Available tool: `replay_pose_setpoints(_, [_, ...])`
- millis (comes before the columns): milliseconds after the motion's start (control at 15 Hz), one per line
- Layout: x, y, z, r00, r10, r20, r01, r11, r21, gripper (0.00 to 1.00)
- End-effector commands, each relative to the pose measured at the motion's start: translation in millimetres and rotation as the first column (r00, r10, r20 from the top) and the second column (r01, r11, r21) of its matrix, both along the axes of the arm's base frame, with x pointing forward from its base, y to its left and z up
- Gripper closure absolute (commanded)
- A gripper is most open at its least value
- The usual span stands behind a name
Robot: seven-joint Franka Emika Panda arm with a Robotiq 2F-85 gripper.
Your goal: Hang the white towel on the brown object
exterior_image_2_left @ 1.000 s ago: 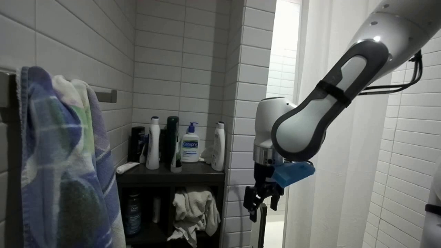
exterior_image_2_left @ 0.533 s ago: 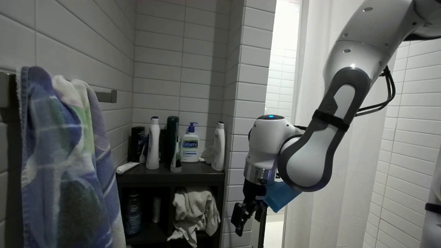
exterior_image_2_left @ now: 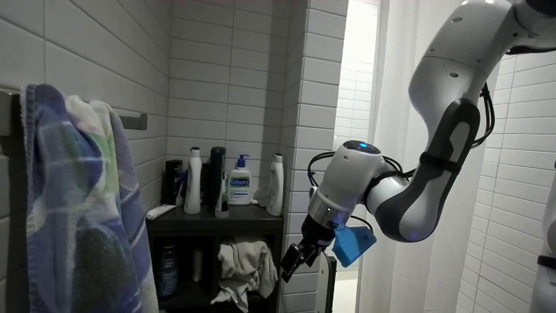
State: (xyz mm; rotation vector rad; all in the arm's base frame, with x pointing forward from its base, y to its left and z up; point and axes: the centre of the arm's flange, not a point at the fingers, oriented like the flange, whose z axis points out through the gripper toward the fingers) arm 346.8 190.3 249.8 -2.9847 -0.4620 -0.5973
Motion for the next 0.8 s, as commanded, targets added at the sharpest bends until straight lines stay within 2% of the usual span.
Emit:
replay_pose_setpoints(0, [-18.6,-6.6,-26.2,0.997,0.003,0.078,-0.005,1.0,0.022,0.0])
replay_pose_setpoints(67, [-1.7,-3.0,7.6,0.999,0.007,0.032,-0.008,1.0,0.009,0.0])
replay_pose_setpoints(733, [-2.6,-3.0,6.4,1.0,0.007,0.029,-0.007,1.0,0.008,0.0])
